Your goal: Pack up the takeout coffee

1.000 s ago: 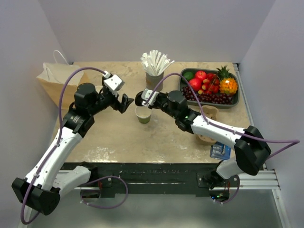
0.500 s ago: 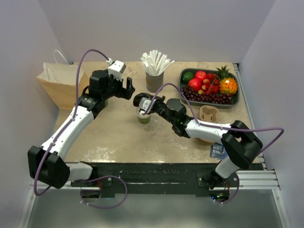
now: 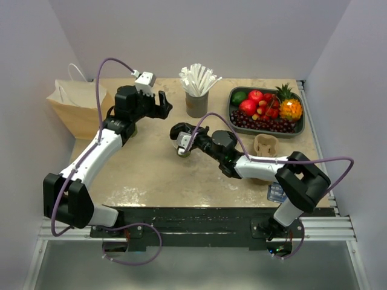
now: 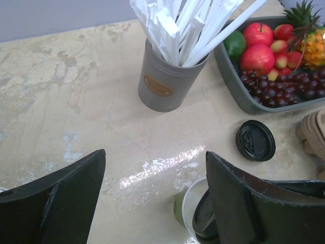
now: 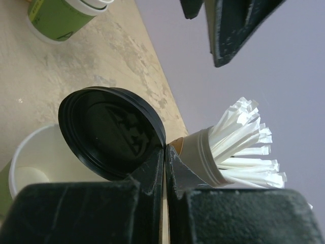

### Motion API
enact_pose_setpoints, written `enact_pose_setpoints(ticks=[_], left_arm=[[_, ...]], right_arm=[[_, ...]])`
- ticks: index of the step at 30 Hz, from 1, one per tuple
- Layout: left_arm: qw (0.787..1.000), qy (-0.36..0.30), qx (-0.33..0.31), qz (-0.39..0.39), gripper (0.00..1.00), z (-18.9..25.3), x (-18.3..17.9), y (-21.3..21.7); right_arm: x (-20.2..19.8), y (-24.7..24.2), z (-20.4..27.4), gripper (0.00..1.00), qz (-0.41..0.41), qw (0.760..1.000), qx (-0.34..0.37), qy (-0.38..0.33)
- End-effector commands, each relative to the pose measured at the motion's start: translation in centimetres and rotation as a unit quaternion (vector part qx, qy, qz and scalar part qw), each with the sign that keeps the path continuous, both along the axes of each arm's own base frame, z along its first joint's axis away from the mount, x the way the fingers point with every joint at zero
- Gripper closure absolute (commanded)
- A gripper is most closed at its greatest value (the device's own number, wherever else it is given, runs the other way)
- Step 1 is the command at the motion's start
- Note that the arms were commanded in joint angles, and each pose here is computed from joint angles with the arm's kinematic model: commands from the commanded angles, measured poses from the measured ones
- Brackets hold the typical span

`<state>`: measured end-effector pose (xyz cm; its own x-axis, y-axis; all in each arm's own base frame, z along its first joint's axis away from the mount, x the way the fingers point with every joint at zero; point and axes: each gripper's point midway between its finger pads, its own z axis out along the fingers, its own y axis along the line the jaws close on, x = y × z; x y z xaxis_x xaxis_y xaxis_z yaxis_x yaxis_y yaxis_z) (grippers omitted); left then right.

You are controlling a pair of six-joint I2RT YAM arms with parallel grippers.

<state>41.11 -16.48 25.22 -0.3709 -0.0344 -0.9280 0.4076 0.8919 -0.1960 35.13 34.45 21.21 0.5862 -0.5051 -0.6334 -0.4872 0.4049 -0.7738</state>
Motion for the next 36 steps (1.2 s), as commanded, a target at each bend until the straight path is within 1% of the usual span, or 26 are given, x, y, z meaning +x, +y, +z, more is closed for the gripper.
enact_pose_setpoints(ticks=[1, 4, 7, 17, 22, 28, 36], left_arm=[[0.999, -0.030, -0.033, -0.016, 0.17, 1.4, 1.1, -1.2], [0.999, -0.006, -0.021, -0.029, 0.18, -0.6, 0.8, -1.4], [0.999, 0.013, -0.025, -0.041, 0.18, -2.3, 0.2, -1.8], [0.997, 0.032, -0.030, -0.070, 0.20, -4.2, -1.0, -2.4], [0.994, 0.043, -0.041, -0.090, 0.20, -4.6, -2.0, -3.0], [0.991, 0.047, -0.049, -0.111, 0.21, -4.8, -2.8, -3.6], [0.988, 0.060, -0.051, -0.136, 0.21, -5.7, -3.2, -4.3]], right_arm=[[0.1, 0.4, 1.3, 1.00, 0.000, 0.999, 0.019, -0.037], [0.2, 0.2, 0.7, 1.00, -0.006, 0.999, 0.013, -0.038], [-0.2, 0.1, 0.0, 1.00, -0.002, 0.999, 0.002, -0.040], [-1.2, -0.3, -0.5, 1.00, 0.009, 0.999, -0.020, -0.027], [-1.8, -0.5, -0.6, 0.91, 0.015, 0.999, -0.034, -0.021], [-2.6, -0.8, -1.2, 0.87, 0.026, 0.998, -0.051, -0.004], [-3.0, -0.9, -2.1, 0.84, 0.033, 0.997, -0.070, 0.012]])
